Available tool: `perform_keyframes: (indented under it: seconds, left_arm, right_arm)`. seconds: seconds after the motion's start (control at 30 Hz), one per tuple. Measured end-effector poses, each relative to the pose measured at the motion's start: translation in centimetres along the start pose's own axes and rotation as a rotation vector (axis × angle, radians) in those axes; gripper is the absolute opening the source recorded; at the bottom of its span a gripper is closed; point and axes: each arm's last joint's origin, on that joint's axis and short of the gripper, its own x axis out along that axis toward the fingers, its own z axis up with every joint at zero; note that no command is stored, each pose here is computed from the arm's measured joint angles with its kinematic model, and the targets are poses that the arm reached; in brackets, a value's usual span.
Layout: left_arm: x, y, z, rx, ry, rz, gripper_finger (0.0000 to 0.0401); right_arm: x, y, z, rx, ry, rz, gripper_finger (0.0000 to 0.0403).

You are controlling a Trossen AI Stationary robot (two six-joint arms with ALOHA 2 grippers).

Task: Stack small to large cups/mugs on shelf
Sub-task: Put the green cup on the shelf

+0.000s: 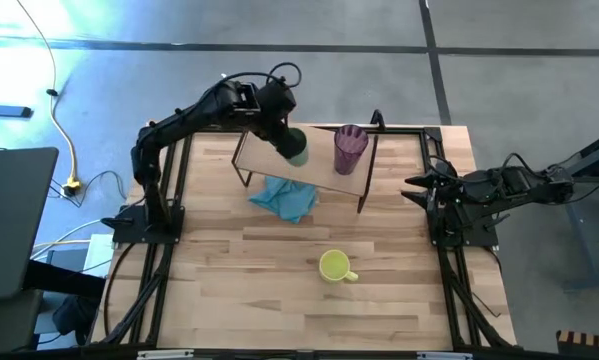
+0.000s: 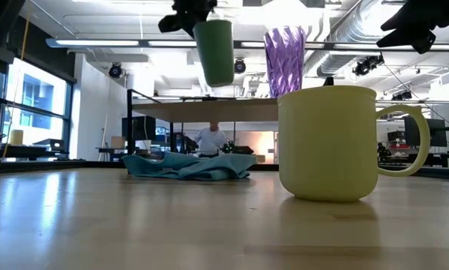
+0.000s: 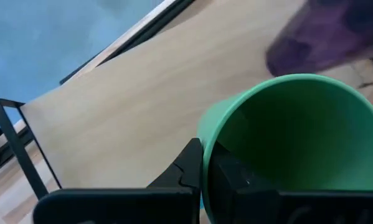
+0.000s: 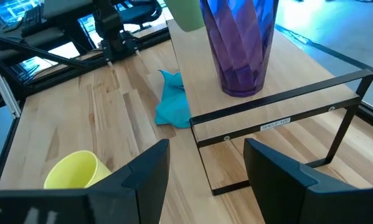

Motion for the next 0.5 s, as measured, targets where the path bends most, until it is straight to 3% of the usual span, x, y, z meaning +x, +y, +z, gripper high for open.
perform_keyframes:
  seconds: [0.5]
  left_arm:
    - [2.1,0.5,1.2,-0.037,-0.008,0.0,0.0]
  right_arm:
    - [0.0,0.0,0.0,0.007,-0.007,-0.014,0.0197]
